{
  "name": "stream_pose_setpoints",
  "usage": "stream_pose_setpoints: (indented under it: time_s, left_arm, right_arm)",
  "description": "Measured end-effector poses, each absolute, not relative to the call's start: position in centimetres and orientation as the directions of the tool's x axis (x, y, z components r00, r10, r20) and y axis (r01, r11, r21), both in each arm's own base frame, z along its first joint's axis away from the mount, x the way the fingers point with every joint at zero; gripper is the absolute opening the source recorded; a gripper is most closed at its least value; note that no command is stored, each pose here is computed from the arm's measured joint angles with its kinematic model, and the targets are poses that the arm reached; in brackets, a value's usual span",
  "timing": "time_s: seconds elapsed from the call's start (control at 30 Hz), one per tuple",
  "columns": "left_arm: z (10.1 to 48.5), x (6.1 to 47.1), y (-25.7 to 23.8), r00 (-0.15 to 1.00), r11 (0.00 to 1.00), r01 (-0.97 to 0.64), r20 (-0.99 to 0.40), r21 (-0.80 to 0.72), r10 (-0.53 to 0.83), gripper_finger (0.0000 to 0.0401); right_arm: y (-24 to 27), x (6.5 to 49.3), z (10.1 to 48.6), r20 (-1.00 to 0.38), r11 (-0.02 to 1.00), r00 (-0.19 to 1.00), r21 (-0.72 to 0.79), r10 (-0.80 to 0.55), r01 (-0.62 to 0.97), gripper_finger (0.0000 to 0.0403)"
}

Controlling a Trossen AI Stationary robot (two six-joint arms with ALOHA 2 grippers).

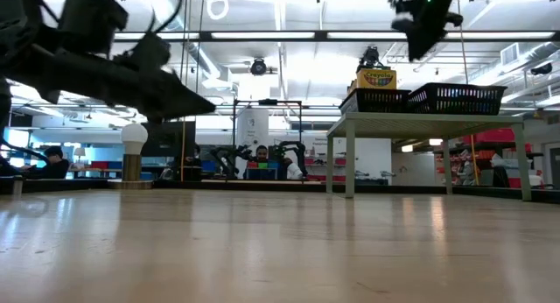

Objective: Pick & Place Office Desk Supplies
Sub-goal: Return to Home Position

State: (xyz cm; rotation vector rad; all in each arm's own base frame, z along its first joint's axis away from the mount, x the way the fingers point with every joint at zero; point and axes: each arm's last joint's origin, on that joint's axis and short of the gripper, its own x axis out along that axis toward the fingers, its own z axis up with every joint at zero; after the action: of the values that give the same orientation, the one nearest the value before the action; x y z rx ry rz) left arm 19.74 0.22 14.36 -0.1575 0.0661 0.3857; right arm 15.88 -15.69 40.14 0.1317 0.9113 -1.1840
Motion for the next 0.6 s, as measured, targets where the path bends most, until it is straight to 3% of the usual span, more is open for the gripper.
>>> stream_pose_setpoints:
  time_s: [0.23, 0.47, 0.6]
  left_arm:
    - [15.8, 16.1, 1.7, 0.964, 0.959, -0.25, 0.054, -0.131, 0.258, 0.0006]
    - [17.1, 14.5, 2.1, 0.972, 0.976, -0.202, 0.108, -0.084, 0.211, 0.0006]
    - [17.7, 13.7, 2.0, 0.966, 0.974, -0.214, 0.132, -0.067, 0.222, 0.0006]
  right_arm:
    - [-10.2, 16.7, 37.9, -0.487, 0.6, 0.429, -0.277, -0.761, 0.75, 0.001]
    - [-4.9, 18.2, 32.6, -0.314, 0.774, 0.707, -0.271, -0.634, 0.573, 0.0007]
    - [-2.7, 18.0, 29.9, -0.271, 0.873, 0.834, -0.236, -0.481, 0.426, 0.0007]
